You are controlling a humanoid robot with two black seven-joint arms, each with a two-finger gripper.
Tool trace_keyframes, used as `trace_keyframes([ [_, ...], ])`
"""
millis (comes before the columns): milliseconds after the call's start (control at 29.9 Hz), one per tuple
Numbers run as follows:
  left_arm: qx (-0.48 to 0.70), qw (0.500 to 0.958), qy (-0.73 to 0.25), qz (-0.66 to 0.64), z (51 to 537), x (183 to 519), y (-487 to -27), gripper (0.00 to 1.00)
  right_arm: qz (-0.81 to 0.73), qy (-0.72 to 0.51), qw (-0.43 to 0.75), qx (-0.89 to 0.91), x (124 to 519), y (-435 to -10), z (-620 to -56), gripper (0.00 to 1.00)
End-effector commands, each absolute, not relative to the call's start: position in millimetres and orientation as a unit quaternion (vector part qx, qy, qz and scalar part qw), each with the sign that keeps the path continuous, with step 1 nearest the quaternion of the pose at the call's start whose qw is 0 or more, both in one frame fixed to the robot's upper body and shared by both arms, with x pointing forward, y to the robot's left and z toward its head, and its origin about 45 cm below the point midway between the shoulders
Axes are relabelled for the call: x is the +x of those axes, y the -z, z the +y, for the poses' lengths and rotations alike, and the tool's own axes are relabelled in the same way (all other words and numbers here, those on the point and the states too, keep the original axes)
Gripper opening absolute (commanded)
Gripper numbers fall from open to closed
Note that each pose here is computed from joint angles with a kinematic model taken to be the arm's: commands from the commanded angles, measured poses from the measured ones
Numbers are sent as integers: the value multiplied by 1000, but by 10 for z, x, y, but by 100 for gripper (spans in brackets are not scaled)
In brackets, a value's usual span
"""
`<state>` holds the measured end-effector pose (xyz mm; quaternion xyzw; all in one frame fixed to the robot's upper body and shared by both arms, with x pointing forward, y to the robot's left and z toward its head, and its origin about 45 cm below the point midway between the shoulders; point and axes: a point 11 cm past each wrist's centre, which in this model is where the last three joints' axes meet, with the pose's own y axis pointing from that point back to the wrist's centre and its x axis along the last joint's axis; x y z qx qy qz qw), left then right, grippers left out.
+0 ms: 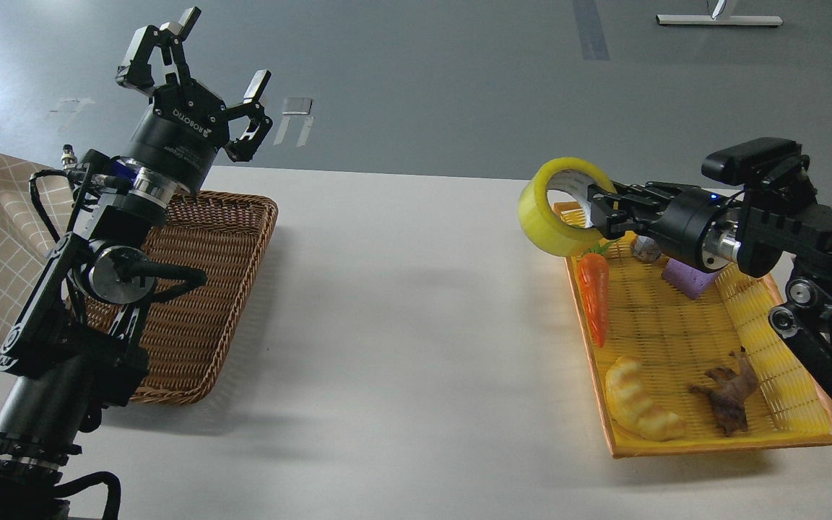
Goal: Place and transfer tape with both arms
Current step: 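Carry the tape roll out of the tray and set it on the table center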
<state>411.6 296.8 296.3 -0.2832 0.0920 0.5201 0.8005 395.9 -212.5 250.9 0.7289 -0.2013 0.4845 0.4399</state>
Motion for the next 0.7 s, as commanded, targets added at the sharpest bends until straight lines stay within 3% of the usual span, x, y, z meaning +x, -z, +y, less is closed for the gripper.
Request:
trace_keyframes([
  [0,-283,800,-521,91,2979,4115,-2968,98,-180,-487,423,742,3994,-2440,-1782,2],
  [468,-278,797,-528,95,3035,4086,-2911,98,-127,-420,398,805,3857,-1744,-732,2],
  [669,-280,796,-528,95,3042,4086,-2916,98,-130,-393,435,799,3959,-1541,-929,2],
])
